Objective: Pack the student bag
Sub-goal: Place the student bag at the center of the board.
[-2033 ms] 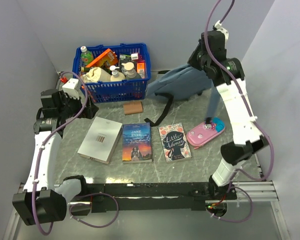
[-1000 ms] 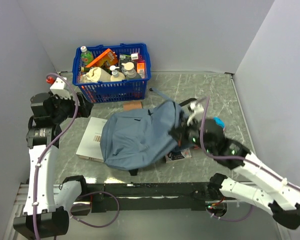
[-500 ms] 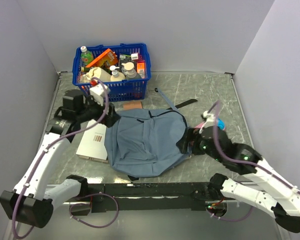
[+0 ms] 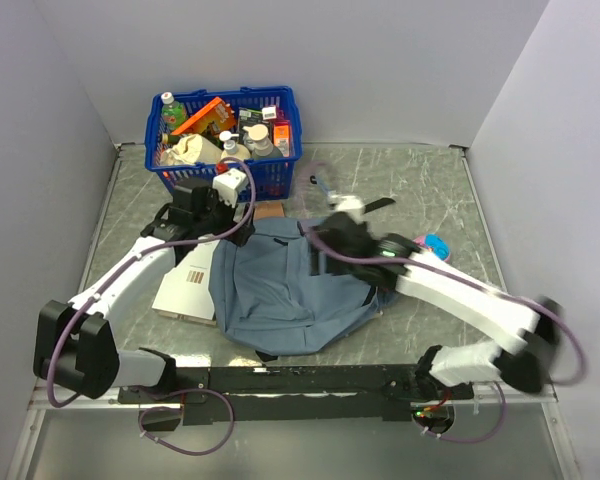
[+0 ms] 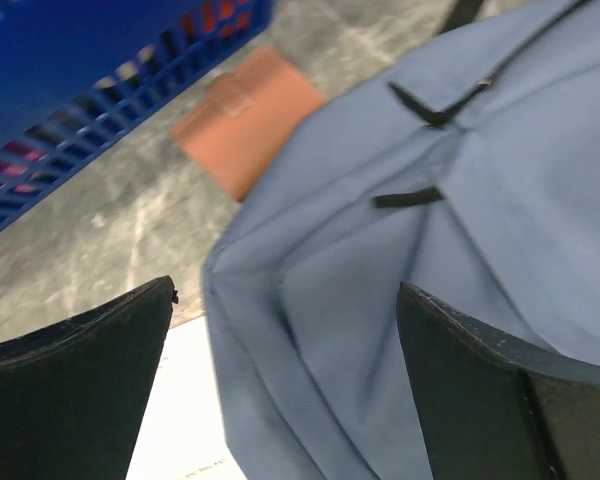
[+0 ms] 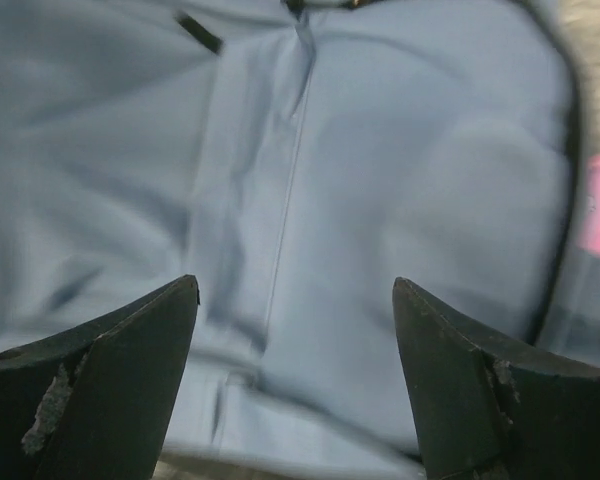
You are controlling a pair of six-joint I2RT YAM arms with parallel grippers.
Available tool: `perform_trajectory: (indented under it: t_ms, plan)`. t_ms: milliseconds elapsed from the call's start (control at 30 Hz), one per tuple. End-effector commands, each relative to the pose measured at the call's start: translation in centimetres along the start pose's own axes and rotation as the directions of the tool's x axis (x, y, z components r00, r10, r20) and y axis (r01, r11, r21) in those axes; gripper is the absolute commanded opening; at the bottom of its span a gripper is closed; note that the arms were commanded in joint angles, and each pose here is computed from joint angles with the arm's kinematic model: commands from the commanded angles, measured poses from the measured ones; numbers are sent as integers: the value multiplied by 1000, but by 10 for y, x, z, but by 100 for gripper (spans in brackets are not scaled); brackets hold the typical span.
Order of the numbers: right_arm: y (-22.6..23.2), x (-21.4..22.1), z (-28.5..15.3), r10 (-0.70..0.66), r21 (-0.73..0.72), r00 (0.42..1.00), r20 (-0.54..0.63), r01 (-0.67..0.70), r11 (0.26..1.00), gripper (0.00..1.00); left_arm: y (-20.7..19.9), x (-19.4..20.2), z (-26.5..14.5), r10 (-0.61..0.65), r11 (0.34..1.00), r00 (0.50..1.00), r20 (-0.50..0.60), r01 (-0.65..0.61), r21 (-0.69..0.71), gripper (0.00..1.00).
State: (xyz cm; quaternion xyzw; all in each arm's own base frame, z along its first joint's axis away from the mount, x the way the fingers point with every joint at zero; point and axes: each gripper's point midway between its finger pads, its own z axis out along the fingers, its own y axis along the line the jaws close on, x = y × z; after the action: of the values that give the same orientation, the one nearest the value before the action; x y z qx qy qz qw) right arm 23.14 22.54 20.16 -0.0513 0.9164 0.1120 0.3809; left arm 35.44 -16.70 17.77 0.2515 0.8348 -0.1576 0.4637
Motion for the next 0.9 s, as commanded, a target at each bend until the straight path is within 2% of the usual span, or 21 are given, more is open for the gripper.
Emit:
perform_trajectory:
  t_ms: [0, 67, 100, 133, 200, 300, 500, 767, 867]
  plan:
    - [26, -14, 35, -98, 61, 995, 22, 97, 993, 83, 27, -20, 0, -6, 988, 992, 123, 24, -152, 99]
    - [32, -9, 55, -120, 86, 993, 20, 118, 989, 81, 44, -15, -2, -48, 967, 988, 144, 82, -241, 90]
    - [36, -9, 61, -117, 83, 993, 29, 114, 990, 80, 60, -9, -4, -114, 950, 978, 174, 158, -270, 86]
    - [40, -8, 72, -112, 82, 993, 40, 109, 991, 79, 63, -6, -4, -146, 950, 973, 179, 189, -249, 84]
    - [48, -3, 85, -126, 76, 991, 43, 122, 990, 77, 70, 6, -4, -201, 945, 967, 156, 233, -230, 86]
    - [57, 1, 102, -138, 93, 990, 38, 134, 987, 77, 57, 23, -1, -201, 963, 976, 90, 213, -163, 91]
    - [63, 7, 129, -170, 148, 985, 22, 165, 975, 71, 34, 36, -14, -193, 977, 978, 80, 199, -75, 92]
    - [63, 17, 151, -156, 200, 988, -1, 153, 968, 61, 31, 65, -9, -194, 978, 981, 9, 194, -76, 99]
    - [64, 22, 156, -144, 193, 990, -5, 143, 971, 59, 33, 74, -4, -184, 980, 983, -14, 182, -81, 98]
